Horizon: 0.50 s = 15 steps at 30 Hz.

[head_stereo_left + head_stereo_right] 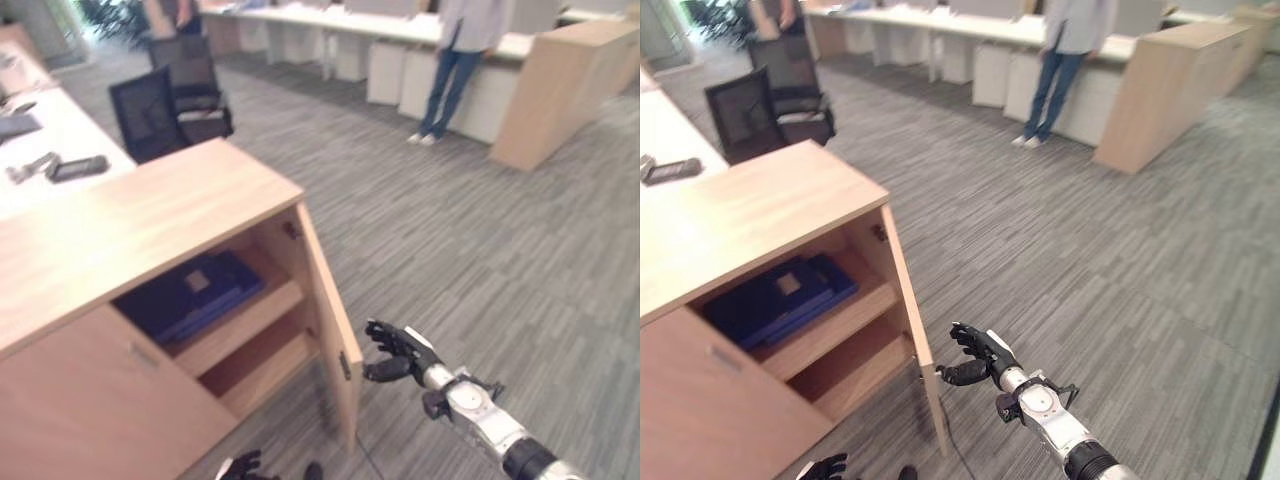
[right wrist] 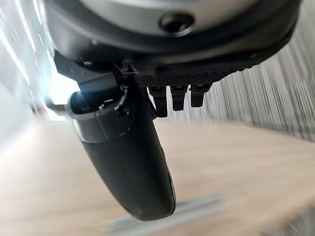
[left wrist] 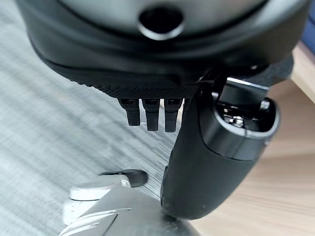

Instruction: Put the empty folder in the office cabinet

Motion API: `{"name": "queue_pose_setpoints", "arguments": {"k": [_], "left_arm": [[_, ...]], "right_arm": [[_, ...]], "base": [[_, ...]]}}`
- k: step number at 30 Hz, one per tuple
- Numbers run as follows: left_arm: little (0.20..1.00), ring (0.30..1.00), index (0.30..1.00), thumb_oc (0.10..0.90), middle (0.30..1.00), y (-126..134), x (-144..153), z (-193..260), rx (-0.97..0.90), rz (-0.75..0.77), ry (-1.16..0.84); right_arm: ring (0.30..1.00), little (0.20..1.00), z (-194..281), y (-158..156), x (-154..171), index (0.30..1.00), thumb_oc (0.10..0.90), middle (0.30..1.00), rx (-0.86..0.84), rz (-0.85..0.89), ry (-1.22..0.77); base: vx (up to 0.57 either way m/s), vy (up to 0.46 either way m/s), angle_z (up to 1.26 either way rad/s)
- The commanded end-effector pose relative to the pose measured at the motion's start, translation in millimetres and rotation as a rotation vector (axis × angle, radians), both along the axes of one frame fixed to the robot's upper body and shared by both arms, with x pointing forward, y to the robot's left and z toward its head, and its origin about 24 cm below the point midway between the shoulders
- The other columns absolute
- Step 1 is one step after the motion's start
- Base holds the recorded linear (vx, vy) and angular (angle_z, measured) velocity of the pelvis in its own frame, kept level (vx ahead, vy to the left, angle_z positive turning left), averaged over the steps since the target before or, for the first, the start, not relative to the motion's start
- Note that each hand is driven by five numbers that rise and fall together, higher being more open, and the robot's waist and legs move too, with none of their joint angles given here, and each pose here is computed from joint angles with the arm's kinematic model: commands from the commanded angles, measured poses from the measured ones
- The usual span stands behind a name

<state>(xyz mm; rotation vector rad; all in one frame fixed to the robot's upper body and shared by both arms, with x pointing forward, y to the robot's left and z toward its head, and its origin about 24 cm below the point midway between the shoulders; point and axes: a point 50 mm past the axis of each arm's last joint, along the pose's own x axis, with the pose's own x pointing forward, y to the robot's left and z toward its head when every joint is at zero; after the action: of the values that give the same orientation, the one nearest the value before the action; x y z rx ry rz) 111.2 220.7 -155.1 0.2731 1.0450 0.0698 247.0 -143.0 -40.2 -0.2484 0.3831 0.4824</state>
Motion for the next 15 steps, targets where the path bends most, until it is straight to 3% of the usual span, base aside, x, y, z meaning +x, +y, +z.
{"name": "queue_pose_setpoints", "arguments": {"k": [1, 7, 14, 15], "left_arm": [[0.900, 0.900, 0.900, 0.800, 0.900, 15, 1, 3, 0.080, -0.127, 0.030], [0.900, 0.900, 0.900, 0.800, 0.900, 23, -26, -3, 0.124, -0.166, 0.134], [0.900, 0.900, 0.900, 0.800, 0.900, 31, -17, 2, 0.147, -0.188, 0.111], [0.900, 0.900, 0.900, 0.800, 0.900, 35, -16, 3, 0.158, -0.172, 0.100]], "right_arm": [[0.900, 0.900, 53, 45, 22, 0.900, 0.800, 0.900, 0.185, 0.108, -0.241], [0.900, 0.900, 48, 46, 20, 0.900, 0.800, 0.900, 0.256, 0.037, -0.206], [0.900, 0.900, 57, 34, 38, 0.900, 0.800, 0.900, 0.313, -0.128, -0.246], [0.900, 0.900, 62, 24, 48, 0.900, 0.800, 0.900, 0.339, -0.232, -0.271]], "base": [[-0.11, 0.002, 1.21], [0.03, 0.115, 1.04], [0.05, 0.221, 0.69], [0.05, 0.176, 0.65]]}}
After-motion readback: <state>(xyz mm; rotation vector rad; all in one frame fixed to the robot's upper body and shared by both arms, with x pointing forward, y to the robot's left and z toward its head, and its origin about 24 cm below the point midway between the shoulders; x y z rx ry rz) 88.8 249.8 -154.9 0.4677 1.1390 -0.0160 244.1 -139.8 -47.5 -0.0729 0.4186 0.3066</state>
